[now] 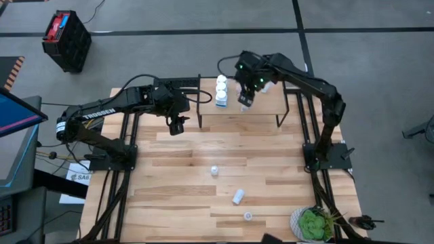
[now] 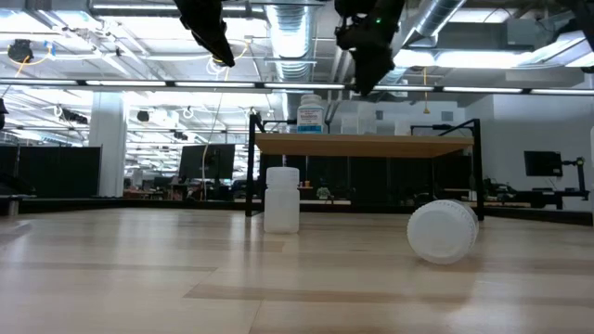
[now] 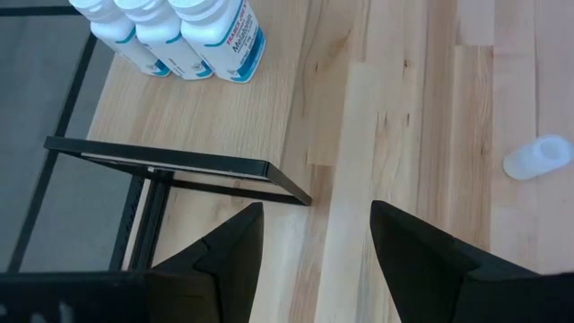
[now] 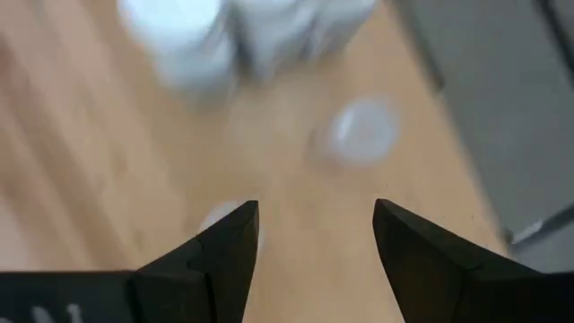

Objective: Pick and place medicine bottles onto shelf by color
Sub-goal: Adjust the transparent pill bottles on the shelf

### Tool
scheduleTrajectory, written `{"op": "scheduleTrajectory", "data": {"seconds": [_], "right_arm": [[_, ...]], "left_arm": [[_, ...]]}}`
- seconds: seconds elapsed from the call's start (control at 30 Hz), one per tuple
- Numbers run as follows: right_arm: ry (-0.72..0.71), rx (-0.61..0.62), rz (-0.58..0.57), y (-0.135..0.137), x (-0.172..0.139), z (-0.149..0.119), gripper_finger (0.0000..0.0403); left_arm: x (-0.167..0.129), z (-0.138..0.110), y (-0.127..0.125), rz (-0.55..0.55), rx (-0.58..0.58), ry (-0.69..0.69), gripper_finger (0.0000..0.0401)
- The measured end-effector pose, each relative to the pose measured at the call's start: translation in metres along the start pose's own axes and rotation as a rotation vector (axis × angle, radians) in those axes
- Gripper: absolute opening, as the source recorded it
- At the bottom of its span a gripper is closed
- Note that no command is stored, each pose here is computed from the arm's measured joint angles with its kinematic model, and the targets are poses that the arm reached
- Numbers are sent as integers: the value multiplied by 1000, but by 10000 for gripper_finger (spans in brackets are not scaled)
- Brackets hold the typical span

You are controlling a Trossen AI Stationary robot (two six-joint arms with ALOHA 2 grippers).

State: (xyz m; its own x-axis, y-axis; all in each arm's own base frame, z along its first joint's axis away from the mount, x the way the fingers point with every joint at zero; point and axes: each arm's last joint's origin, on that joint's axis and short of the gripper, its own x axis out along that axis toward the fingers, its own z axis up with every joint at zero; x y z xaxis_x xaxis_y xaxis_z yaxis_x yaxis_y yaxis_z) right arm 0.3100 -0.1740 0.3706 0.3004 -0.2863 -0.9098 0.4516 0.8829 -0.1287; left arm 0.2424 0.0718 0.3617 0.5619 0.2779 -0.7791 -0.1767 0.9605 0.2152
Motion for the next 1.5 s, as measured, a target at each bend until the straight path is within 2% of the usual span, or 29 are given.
{"op": "scheduleTrajectory", "data": {"seconds": [0.1, 0.2, 0.4, 0.53, 0.6, 0.77, 0.97, 1.13, 1.27, 1.5], "right_arm": [[131, -49, 26, 12, -2, -12, 244], [200, -82, 40, 23, -6, -20, 244], [174, -115, 54, 37, -28, -31, 244], [161, -178, 68, 47, -40, -49, 244], [127, -200, 75, 50, -42, -63, 244], [-71, -189, 107, 56, -30, -100, 244], [-326, -50, 129, 59, -7, -124, 244], [-356, -26, 132, 60, 5, -132, 242], [-335, -31, 129, 63, 17, -127, 215], [-303, -49, 106, 61, 43, -114, 132]], "left_arm": [[0, 0, 0, 0, -4, 0, 194], [0, 0, 0, 0, -8, 0, 194], [0, 0, 0, 0, -11, 0, 194], [0, 0, 0, 0, -19, 0, 194], [0, 0, 0, 0, -19, 0, 194], [0, 0, 0, 0, -19, 0, 194], [0, 0, 0, 0, -19, 0, 194], [0, 0, 0, 0, -19, 0, 194], [0, 0, 0, 0, -19, -1, 194], [0, 0, 0, 0, -19, -1, 194]]}}
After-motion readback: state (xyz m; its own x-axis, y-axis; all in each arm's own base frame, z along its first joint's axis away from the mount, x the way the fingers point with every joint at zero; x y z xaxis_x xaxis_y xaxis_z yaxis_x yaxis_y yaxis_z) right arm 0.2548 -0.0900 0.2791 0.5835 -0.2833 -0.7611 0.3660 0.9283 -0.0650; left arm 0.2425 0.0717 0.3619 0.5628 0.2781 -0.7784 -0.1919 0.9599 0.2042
